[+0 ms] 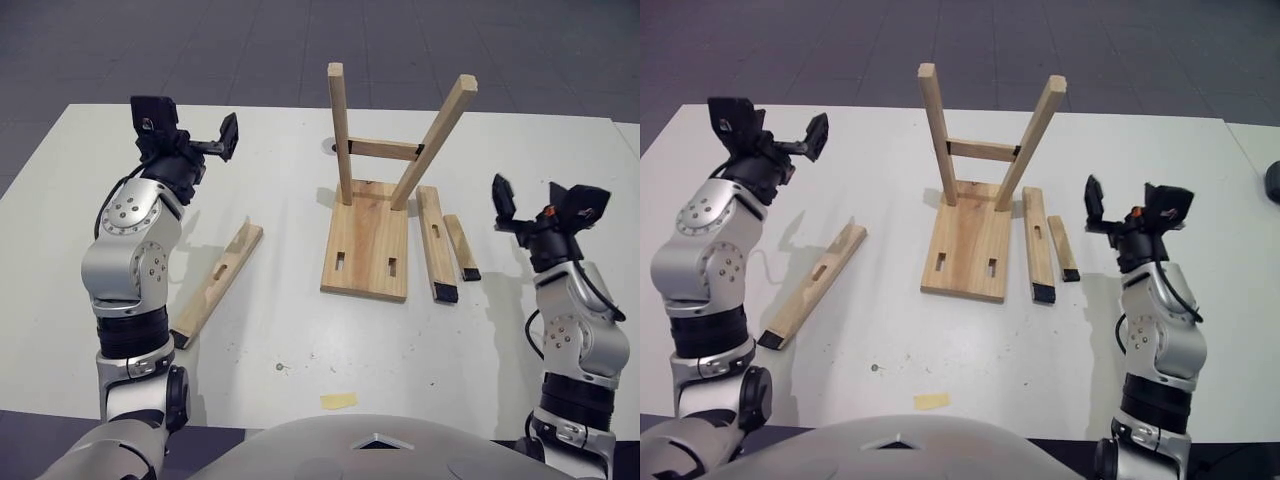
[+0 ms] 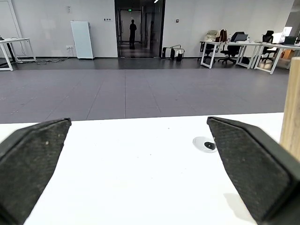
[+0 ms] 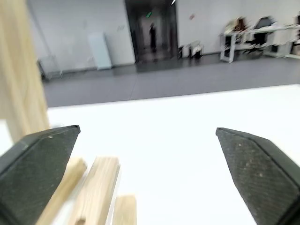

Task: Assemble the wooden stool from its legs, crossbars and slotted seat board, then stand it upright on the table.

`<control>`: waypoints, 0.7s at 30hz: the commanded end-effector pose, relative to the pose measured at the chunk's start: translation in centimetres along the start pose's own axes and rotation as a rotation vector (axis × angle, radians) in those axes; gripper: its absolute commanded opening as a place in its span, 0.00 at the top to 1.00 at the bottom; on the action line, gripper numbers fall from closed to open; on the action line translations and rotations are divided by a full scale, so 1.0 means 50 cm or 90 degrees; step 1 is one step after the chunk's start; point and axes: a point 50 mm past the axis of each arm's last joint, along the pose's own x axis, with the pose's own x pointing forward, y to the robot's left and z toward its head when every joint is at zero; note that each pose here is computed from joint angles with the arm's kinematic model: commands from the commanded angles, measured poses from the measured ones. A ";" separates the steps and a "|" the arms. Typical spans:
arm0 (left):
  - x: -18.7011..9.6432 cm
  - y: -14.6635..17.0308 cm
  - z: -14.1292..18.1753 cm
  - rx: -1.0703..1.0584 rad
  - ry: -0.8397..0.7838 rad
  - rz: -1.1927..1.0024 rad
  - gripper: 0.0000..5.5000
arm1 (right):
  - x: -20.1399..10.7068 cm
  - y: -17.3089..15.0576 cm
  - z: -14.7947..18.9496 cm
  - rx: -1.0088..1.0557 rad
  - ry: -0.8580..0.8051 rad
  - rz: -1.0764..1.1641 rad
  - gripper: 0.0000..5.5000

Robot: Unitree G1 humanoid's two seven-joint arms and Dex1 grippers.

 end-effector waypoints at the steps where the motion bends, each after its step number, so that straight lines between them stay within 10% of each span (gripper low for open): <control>1: -0.013 -0.004 -0.010 0.004 0.003 0.017 0.02 | -0.002 -0.013 -0.024 -0.050 0.107 0.048 0.02; 13: -0.034 -0.005 -0.035 -0.003 0.019 0.051 0.02 | -0.015 -0.026 -0.084 -0.175 0.348 0.134 0.02; 21: -0.035 -0.018 -0.043 -0.021 0.018 0.063 0.02 | -0.030 -0.024 -0.117 -0.115 0.457 0.134 0.25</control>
